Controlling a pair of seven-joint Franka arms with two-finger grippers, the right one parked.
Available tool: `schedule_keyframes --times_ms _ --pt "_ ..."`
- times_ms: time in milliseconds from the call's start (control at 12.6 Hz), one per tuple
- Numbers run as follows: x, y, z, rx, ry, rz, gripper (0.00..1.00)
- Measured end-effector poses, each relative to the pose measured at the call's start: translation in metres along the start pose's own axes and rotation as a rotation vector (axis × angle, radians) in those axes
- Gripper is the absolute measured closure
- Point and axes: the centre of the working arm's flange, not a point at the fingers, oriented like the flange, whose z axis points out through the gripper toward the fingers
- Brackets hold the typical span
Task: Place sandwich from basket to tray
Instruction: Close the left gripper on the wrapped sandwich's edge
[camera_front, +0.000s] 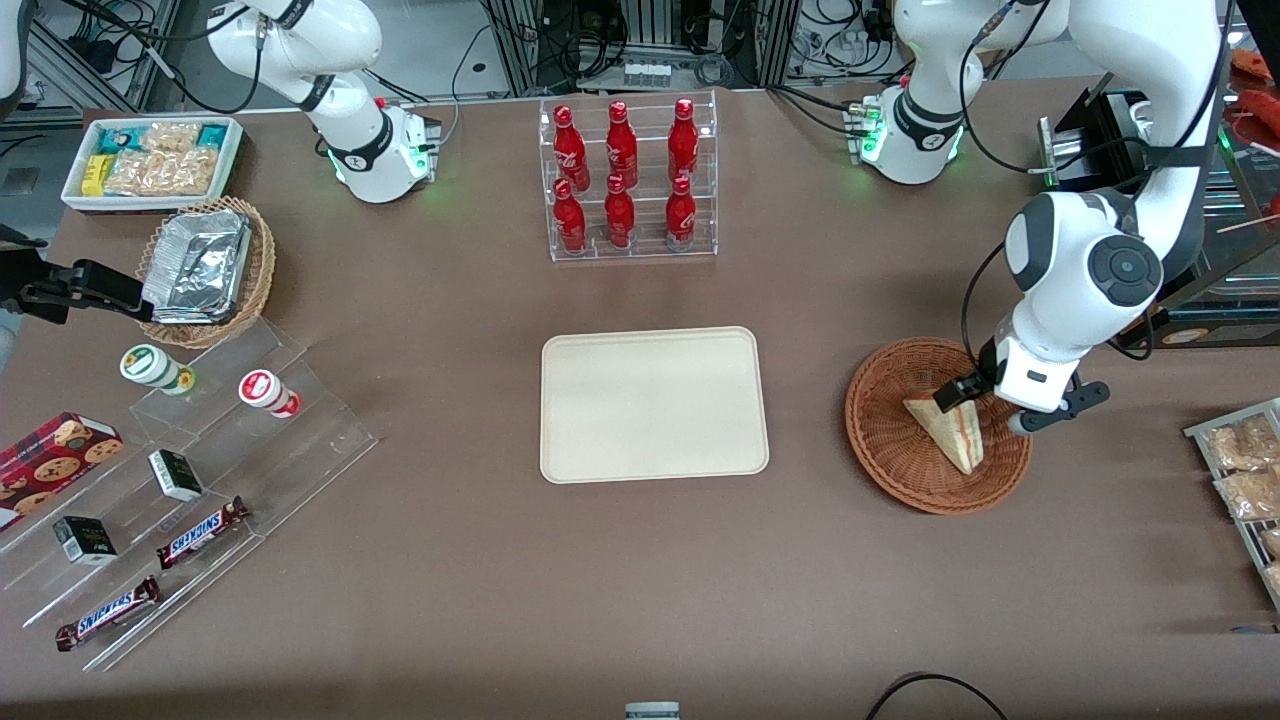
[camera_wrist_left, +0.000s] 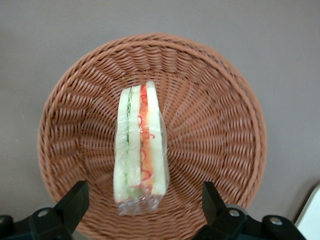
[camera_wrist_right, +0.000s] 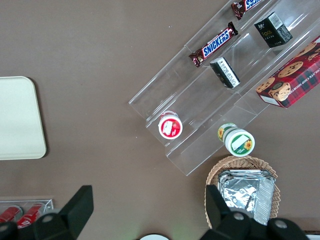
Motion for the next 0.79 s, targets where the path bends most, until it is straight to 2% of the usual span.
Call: schedule_keyframes --times_ms 238,634,792 --pt "-0.004 -0.003 0.013 0.001 -0.002 -0.104 0.00" --pt "-0.007 -0.006 0.051 0.028 -0.042 -0.122 0.00" --pt "-0.007 -0.007 0.070 0.027 -0.043 -0.123 0.00"
